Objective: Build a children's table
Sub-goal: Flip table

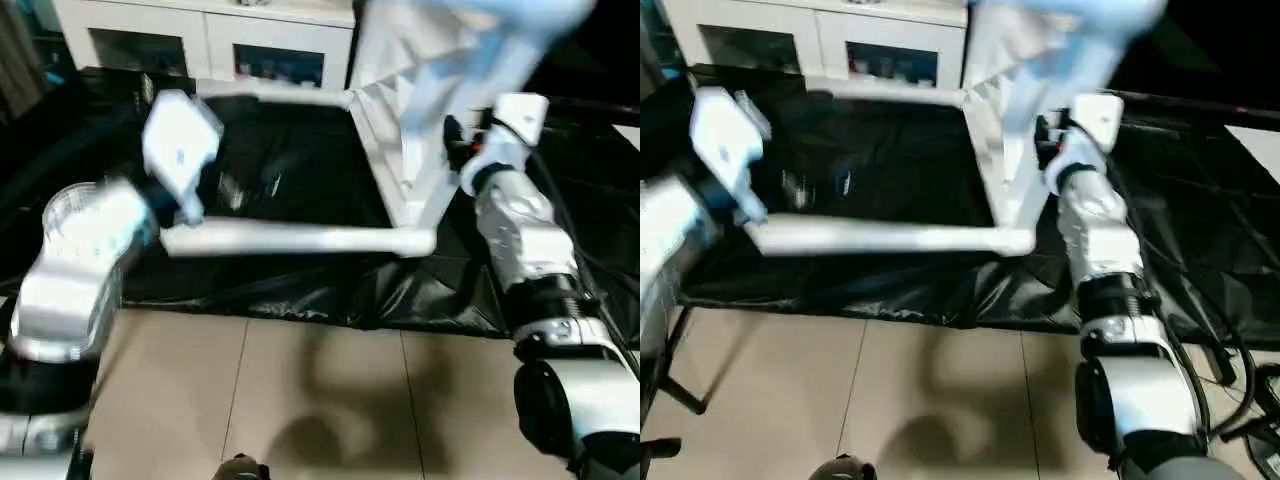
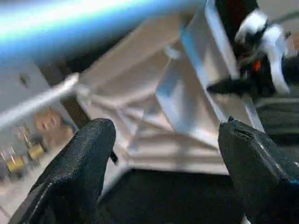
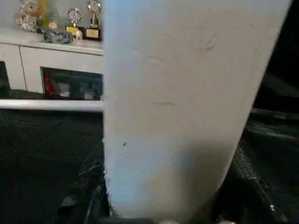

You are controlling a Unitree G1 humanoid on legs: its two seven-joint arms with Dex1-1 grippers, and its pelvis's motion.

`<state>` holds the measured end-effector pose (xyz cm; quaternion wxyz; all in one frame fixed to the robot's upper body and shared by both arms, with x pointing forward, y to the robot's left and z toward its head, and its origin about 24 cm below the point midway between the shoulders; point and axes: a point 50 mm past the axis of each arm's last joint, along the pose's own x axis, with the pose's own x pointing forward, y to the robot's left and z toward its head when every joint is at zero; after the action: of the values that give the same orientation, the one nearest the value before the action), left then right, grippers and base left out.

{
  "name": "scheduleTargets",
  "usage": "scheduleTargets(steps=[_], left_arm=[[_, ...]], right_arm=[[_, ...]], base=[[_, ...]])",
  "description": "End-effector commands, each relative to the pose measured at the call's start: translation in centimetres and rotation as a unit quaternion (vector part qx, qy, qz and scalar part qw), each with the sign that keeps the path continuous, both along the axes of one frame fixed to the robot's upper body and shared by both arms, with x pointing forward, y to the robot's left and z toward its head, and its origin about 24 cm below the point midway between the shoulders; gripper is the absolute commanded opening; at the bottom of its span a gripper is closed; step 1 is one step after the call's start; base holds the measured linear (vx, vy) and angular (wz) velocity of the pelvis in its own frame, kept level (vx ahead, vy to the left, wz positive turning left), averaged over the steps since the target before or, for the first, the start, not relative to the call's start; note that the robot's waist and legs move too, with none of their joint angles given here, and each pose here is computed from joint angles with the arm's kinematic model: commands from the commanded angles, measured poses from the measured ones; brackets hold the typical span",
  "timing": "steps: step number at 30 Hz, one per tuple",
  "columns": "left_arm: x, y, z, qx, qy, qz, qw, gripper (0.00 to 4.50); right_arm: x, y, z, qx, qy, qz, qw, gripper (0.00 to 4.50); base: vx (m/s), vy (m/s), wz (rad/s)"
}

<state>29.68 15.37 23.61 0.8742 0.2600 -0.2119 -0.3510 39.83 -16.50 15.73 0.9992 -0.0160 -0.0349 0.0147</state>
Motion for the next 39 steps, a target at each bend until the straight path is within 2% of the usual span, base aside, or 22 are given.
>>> scheduleTargets(steps=[1, 5, 9, 11, 12, 14, 20, 24, 29, 30, 34, 39], left_arm=[[-0.2, -1.1, 1.6, 0.022, -0.052, -0.009, 0.998, 3.96], [0.0, -2.0, 2.8, 0.043, -0.098, -0.007, 0.994, 3.96], [0.7, -3.1, 4.0, 0.099, -0.178, 0.025, 0.979, 3.96], [1.7, -3.0, 5.2, 0.106, -0.224, 0.066, 0.967, 3.96], [1.7, -3.0, 5.2, 0.106, -0.224, 0.066, 0.967, 3.96], [2.4, -2.6, 5.5, 0.133, -0.241, 0.096, 0.957, 3.96], [4.8, -1.0, 6.1, 0.173, -0.255, 0.171, 0.936, 3.96], [6.1, -0.7, 5.3, 0.208, -0.244, 0.185, 0.929, 3.96], [7.2, 0.0, 5.3, 0.200, -0.235, 0.211, 0.928, 3.96], [7.3, 0.0, 5.4, 0.197, -0.235, 0.215, 0.927, 3.78], [8.0, 0.3, 5.4, 0.199, -0.227, 0.226, 0.926, 3.68], [8.3, 0.4, 5.6, 0.200, -0.230, 0.238, 0.922, 3.24]], right_arm=[[0.0, -0.5, -1.8, -0.021, 0.042, -0.034, 0.998, 1.63], [0.1, 0.2, -1.9, -0.023, 0.042, -0.027, 0.998, 1.61], [0.0, 1.6, -2.9, -0.041, 0.051, -0.011, 0.998, 1.61], [-0.2, 1.8, -3.5, -0.034, 0.054, -0.008, 0.998, 2.16], [-0.2, 1.8, -3.5, -0.034, 0.054, -0.008, 0.998, 2.29], [-0.2, 1.9, -3.5, -0.023, 0.049, -0.004, 0.999, 2.45], [-0.5, 1.8, -3.1, -0.016, 0.026, 0.011, 0.999, 2.55], [-0.8, 1.6, -3.5, -0.027, 0.029, 0.021, 0.999, 2.55], [-1.1, 1.5, -4.4, -0.021, 0.036, 0.050, 0.998, 2.55], [-1.1, 1.5, -4.5, -0.019, 0.037, 0.051, 0.998, 2.60], [-1.0, 1.5, -4.7, -0.016, 0.033, 0.071, 0.997, 2.62], [-0.6, 1.2, -4.5, -0.013, 0.023, 0.078, 0.997, 2.62]], base=[[0.000, 0.000, 0.00], [0.000, 0.000, 0.00], [0.000, 0.000, 0.00], [0.000, 0.000, 0.00], [0.000, 0.000, 0.00], [0.000, 0.000, 0.00], [0.000, 0.000, 0.00], [0.000, 0.000, 0.00], [0.000, 0.000, 0.00], [0.000, 0.000, 0.00], [0.000, 0.000, 0.00], [0.000, 0.000, 0.00]])
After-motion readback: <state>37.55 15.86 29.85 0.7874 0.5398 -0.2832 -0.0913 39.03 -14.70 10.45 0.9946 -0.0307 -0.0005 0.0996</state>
